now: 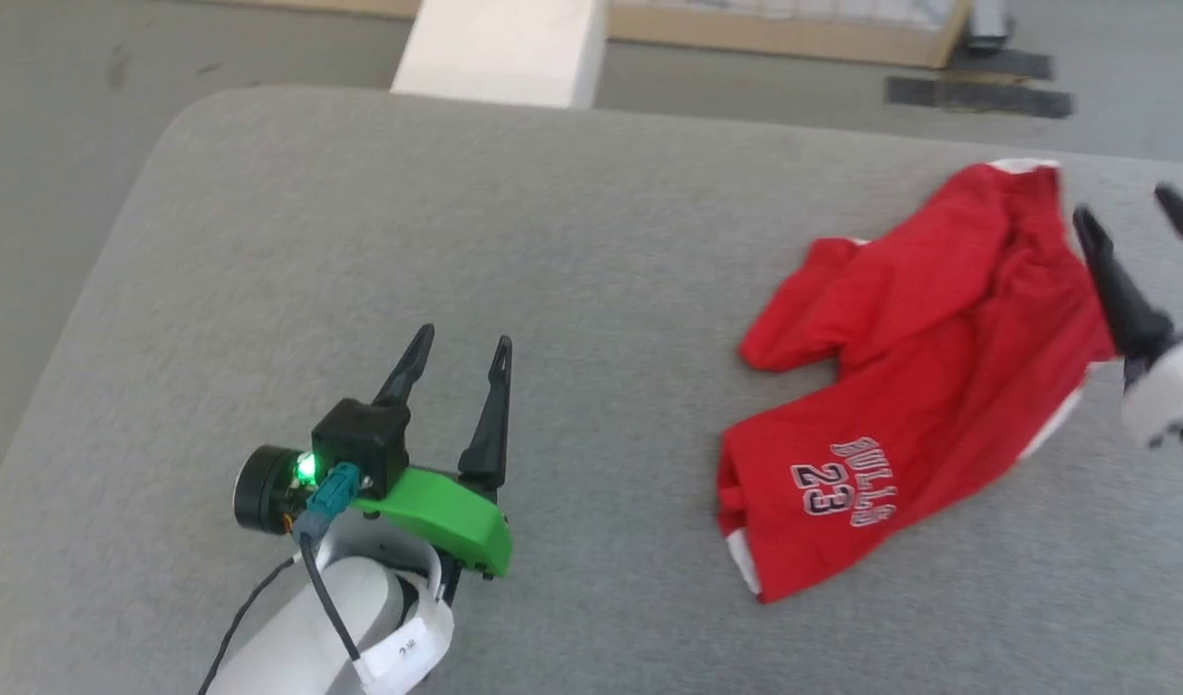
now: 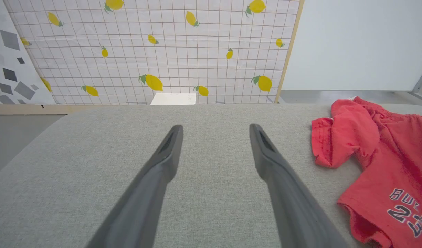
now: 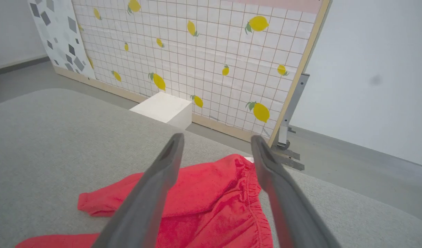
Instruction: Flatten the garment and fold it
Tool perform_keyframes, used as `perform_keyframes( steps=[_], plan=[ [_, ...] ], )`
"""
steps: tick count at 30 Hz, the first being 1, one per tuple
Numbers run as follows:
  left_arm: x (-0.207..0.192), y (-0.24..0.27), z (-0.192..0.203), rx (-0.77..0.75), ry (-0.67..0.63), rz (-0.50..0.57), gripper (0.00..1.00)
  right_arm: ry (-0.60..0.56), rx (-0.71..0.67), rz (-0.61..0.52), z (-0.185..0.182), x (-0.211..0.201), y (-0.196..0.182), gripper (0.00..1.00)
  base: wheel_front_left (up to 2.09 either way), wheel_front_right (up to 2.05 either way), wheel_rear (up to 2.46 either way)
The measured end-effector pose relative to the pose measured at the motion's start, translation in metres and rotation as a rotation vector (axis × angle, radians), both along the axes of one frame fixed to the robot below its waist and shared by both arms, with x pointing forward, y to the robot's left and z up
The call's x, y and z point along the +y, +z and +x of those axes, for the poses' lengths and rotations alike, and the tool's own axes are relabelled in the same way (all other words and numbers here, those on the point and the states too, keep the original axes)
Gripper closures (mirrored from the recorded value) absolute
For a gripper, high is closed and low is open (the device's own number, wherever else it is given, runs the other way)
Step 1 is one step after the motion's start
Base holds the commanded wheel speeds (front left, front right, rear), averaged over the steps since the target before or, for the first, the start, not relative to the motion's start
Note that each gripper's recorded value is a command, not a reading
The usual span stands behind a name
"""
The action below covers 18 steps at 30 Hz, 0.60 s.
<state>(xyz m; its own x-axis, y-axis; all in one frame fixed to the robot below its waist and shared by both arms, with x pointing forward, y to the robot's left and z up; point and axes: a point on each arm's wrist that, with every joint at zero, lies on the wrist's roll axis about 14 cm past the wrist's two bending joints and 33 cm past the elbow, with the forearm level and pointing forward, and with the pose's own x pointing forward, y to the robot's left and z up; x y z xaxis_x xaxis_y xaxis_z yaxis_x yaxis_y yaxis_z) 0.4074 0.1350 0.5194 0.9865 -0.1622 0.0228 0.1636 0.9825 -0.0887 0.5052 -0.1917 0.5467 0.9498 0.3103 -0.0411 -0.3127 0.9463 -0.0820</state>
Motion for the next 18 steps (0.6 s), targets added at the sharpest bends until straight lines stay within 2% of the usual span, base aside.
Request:
perform_keyframes(
  steps=[5,12,18],
  plan=[
    [-0.021,0.000,-0.006,0.021,-0.079,-0.006,0.00,-0.101,-0.029,0.100,-0.044,-0.024,-0.005,0.00,0.00,0.00,0.00],
    [-0.057,-0.018,-0.025,0.139,-0.243,0.009,0.00,-0.250,-0.004,0.165,-0.104,-0.044,-0.026,0.00,0.00,0.00,0.00],
    [-0.098,-0.037,-0.038,0.291,-0.435,0.028,0.00,-0.347,0.019,0.178,-0.127,-0.056,-0.033,0.00,0.00,0.00,0.00]
  ],
)
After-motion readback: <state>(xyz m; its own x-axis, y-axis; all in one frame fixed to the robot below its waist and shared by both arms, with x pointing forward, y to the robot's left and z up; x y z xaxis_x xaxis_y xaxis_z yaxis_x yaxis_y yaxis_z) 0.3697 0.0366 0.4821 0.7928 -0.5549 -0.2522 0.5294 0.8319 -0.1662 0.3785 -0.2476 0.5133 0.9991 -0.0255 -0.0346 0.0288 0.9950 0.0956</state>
